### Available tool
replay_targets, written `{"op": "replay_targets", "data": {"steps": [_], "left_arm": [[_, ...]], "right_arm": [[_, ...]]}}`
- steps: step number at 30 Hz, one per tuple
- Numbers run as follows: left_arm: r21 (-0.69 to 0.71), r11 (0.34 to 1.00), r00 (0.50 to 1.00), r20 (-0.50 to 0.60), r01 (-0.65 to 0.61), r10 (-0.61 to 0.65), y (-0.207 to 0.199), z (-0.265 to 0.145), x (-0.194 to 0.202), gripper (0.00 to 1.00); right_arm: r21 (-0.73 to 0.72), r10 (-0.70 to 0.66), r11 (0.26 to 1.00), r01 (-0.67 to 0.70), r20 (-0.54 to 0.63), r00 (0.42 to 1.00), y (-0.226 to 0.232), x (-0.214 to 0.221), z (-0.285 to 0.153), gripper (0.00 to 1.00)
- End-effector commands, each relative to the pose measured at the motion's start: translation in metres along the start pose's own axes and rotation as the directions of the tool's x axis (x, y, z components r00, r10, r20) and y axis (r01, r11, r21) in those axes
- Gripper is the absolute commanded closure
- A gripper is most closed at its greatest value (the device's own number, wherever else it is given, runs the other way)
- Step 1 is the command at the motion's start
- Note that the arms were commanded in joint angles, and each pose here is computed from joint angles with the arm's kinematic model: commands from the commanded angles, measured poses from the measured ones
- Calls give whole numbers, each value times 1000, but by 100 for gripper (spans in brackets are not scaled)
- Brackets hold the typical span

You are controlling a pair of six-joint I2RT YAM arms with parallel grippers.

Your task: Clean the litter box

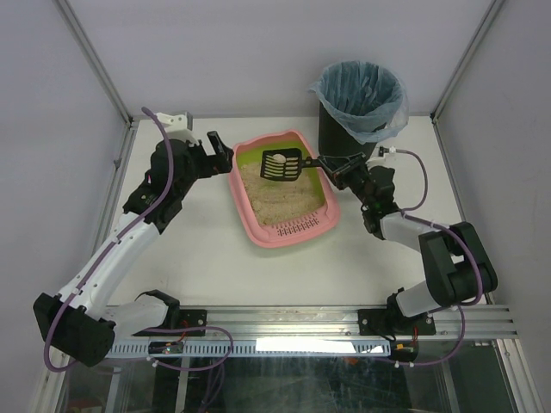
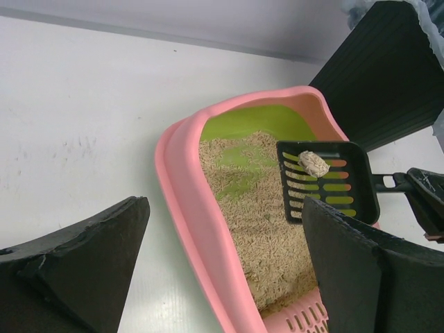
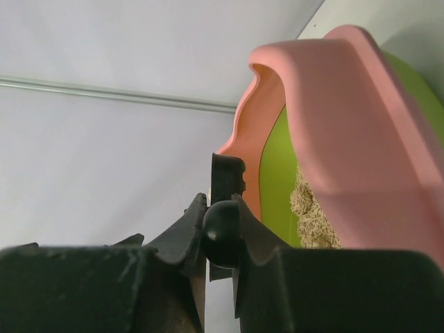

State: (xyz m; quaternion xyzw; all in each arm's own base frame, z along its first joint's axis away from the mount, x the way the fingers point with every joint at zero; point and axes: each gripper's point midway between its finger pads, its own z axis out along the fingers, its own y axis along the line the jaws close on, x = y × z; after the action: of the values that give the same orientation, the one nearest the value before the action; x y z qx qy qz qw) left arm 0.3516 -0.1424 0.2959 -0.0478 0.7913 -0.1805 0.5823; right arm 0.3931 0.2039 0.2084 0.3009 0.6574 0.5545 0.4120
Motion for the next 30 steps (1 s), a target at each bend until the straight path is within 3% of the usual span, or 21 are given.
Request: {"op": "replay_targets", "data": {"steps": [1,3,6,10,14,18,21,25,30], "left_arm": [[27,999,999,42,25,-26,-8,-1,-21,3],[30,999,998,43,42,-44,-7,-6,-18,3],[5,998,997,47,57,-57,2,-12,-10,2],[-11,998,996,60,59,-58,7,-20,-9,2],[-39,997,995,72,65,-62,16,-20,-3,1],[-17,999,997,56,50,-49,11,-18,-2,2],[-30,998,997,65,54,-52,15,-16,1,1],[-25,999,998,55,44,-43,14,-15,2,2],[-41,998,997,60,45,-43,19,-13,8,1]], "right_arm": [[-82,-27,996,31,47,999,24,-10,-2,100],[-60,-1,998,5,66,998,14,-17,-5,100],[-109,-48,993,43,-41,998,34,5,5,100],[-51,-41,998,43,48,998,25,-24,1,100],[-117,-85,990,80,-37,996,48,-2,7,100],[-63,-29,998,33,64,998,30,-33,-5,100],[-118,-88,990,83,-37,995,50,-3,0,100],[-41,-47,998,50,81,996,28,-40,-10,100],[-102,-106,990,102,-35,994,50,-7,-1,100]]}}
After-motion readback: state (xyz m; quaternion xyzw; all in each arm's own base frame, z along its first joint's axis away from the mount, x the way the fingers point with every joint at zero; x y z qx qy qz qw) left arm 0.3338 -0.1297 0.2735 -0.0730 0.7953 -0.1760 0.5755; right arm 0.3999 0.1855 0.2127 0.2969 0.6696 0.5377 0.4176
